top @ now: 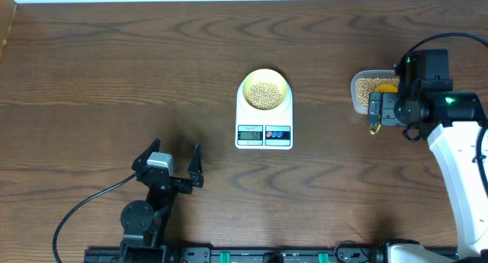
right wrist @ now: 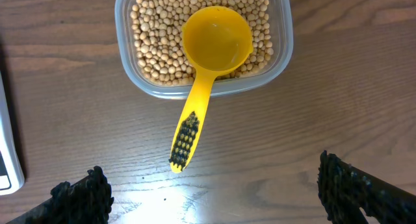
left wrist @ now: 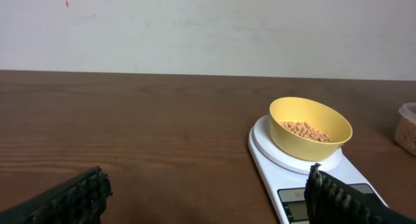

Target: Scoop item into bowl and weigh 50g on scale

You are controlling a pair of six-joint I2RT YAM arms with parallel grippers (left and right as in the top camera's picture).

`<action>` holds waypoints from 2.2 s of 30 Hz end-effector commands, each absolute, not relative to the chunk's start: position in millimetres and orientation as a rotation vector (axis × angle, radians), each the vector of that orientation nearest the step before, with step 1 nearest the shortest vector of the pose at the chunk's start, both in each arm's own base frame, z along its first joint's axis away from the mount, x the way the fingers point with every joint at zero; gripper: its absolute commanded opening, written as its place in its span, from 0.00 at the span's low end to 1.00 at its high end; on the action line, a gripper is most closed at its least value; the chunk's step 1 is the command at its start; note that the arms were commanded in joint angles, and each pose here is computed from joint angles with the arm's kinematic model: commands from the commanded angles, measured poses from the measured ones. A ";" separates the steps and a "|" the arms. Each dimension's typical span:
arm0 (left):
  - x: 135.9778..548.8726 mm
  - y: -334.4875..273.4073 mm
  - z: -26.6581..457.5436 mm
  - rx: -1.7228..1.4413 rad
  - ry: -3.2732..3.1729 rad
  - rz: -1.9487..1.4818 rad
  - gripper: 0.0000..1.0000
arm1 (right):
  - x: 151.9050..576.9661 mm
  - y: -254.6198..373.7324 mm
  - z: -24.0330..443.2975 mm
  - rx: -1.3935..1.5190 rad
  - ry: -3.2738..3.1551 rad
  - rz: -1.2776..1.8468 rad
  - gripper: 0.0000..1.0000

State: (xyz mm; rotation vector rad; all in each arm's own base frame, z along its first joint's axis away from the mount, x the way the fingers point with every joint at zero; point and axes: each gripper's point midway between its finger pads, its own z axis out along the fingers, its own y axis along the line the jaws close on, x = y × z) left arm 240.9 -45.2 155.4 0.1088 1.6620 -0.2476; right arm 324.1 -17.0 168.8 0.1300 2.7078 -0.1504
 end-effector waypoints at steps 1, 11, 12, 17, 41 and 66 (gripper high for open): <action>237.9 -52.2 142.7 0.158 1.700 -0.271 0.98 | 325.0 -17.2 175.0 0.103 2.690 -0.175 0.99; 238.0 -52.2 142.0 0.158 1.704 -0.271 0.98 | 325.1 -17.0 174.8 0.103 2.691 -0.174 0.99; 238.0 -52.2 142.0 0.158 1.704 -0.271 0.98 | 325.1 -17.1 174.8 0.103 2.691 -0.174 0.99; 238.0 -52.2 142.0 0.158 1.704 -0.271 0.98 | 325.1 -17.0 174.8 0.103 2.691 -0.174 0.99; 238.0 -52.2 142.0 0.158 1.704 -0.271 0.98 | 324.2 -27.4 175.5 0.131 2.686 -0.228 0.99; 238.0 -52.2 142.0 0.158 1.704 -0.271 0.98 | 338.8 10.6 209.7 0.154 1.648 0.215 0.99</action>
